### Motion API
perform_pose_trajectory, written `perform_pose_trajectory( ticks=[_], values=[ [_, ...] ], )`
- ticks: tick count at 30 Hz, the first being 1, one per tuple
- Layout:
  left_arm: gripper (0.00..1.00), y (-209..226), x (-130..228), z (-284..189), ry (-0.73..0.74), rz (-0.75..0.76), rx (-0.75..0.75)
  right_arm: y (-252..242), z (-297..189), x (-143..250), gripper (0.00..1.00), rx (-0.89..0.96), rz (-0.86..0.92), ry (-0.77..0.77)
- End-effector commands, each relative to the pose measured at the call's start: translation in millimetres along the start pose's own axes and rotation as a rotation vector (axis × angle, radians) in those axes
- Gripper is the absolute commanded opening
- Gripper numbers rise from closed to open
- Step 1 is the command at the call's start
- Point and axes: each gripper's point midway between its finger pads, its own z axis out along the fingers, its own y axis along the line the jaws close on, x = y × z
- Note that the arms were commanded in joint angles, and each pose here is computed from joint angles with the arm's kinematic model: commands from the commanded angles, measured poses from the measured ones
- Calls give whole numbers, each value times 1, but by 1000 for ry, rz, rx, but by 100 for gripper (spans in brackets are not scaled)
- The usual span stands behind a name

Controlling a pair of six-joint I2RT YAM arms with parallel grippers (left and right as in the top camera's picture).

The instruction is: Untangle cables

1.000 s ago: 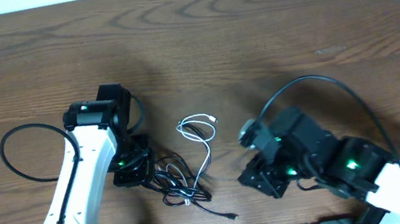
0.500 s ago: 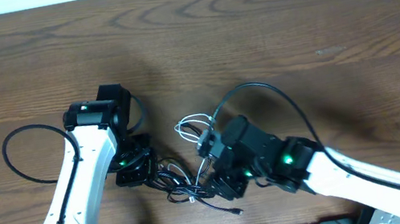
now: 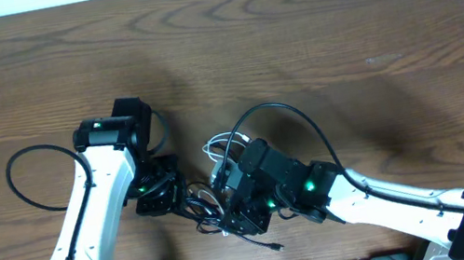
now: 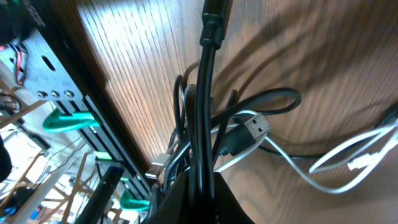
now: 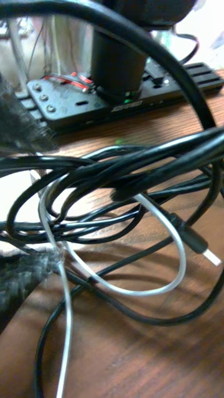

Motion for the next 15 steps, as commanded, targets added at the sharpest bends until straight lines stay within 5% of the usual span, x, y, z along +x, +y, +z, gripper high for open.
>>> perform_pose_trajectory(
  ticks=[1,4,15],
  values=[
    [7,1,16,0,97,50,0,3,0,-5,31,3,-18,-10],
    [7,-1,17,0,105,69,8,3,0,-6,1,3,-17,-10],
    [7,-17,-4,0,-21,40,66,62,-66,-42,1,-205,-124,-168]
  ],
)
